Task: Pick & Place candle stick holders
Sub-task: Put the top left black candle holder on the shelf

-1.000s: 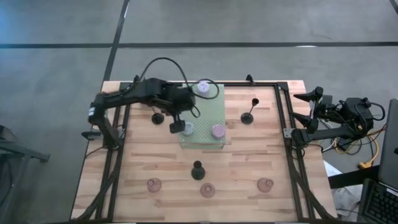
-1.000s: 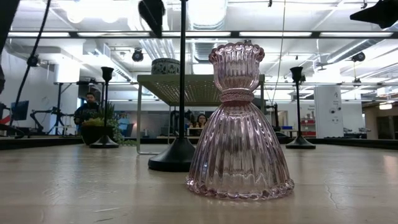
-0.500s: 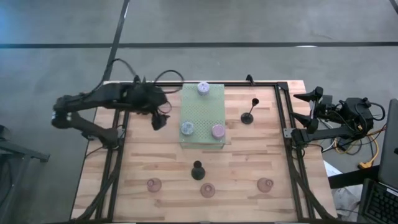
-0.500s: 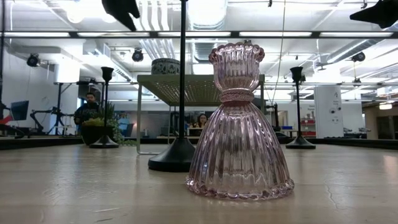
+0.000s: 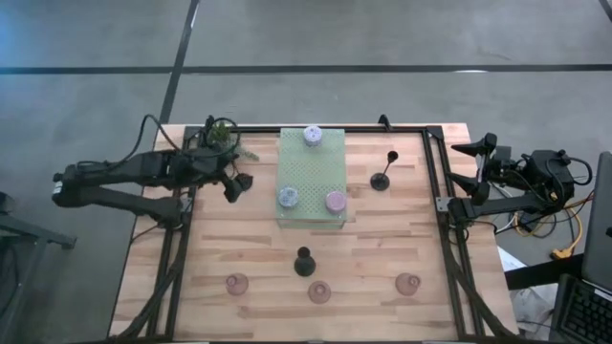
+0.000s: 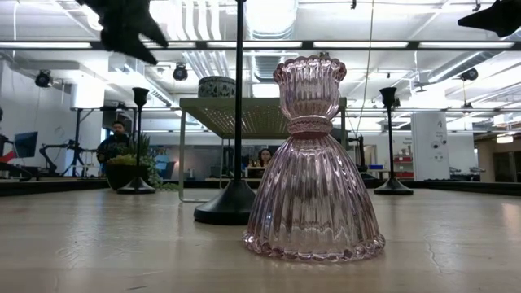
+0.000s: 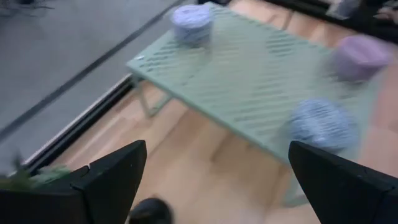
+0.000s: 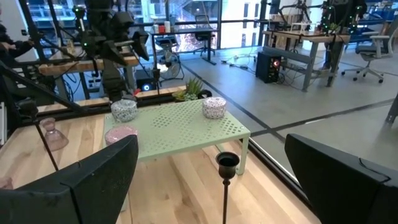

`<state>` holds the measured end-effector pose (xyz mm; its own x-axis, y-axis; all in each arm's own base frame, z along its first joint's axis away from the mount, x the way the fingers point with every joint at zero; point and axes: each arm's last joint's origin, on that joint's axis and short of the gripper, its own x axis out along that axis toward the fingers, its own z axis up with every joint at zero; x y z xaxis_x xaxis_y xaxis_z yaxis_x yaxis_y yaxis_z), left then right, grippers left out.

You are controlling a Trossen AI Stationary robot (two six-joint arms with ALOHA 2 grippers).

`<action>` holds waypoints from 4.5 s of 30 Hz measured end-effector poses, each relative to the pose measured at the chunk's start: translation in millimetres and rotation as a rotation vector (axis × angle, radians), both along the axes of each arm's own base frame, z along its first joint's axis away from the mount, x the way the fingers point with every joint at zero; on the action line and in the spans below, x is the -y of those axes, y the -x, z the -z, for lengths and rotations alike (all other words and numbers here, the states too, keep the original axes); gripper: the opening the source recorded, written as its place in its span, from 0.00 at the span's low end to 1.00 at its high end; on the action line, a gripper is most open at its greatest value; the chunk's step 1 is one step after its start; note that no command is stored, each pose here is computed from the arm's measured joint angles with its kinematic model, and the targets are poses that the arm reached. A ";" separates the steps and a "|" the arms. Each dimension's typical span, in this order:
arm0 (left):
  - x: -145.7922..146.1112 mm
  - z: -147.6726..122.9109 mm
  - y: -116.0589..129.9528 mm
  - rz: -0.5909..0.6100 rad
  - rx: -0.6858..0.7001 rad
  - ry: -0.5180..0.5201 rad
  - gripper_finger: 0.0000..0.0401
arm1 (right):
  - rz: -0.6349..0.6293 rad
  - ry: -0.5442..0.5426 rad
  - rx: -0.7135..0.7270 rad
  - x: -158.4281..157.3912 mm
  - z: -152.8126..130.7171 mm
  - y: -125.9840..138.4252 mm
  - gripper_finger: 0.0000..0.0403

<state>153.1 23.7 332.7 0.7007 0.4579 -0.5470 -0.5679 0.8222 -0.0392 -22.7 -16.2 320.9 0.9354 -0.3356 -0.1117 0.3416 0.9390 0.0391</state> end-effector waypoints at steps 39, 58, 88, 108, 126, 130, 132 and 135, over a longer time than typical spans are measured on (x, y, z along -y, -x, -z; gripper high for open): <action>11.9 176.1 23.0 -0.518 0.210 -0.254 0.99 | 0.000 -0.004 0.003 0.0 0.1 0.3 0.99; -32.1 173.7 19.2 -0.499 0.228 -0.197 0.80 | 0.000 -0.002 0.002 0.0 0.1 0.3 0.99; -33.2 52.4 -2.6 -0.129 0.112 -0.297 0.02 | 0.000 -0.004 0.003 0.0 0.0 0.2 0.99; -90.2 -46.3 -58.2 0.343 0.201 -0.241 0.02 | 0.000 -0.004 0.003 0.0 0.0 0.3 0.99; -174.2 -10.5 -103.0 0.351 0.223 -0.188 0.02 | 0.000 0.000 0.000 0.0 0.0 0.0 0.99; -185.6 -4.8 -102.8 0.337 0.223 -0.191 0.02 | 0.000 -0.003 0.001 0.0 0.0 0.0 0.99; -189.6 -1.5 -102.9 0.352 0.228 -0.175 0.02 | 0.000 0.000 0.000 0.0 -0.1 0.1 0.99; -191.8 0.8 -104.3 0.384 0.245 -0.159 0.02 | 0.001 -0.004 0.002 0.0 0.0 0.0 0.99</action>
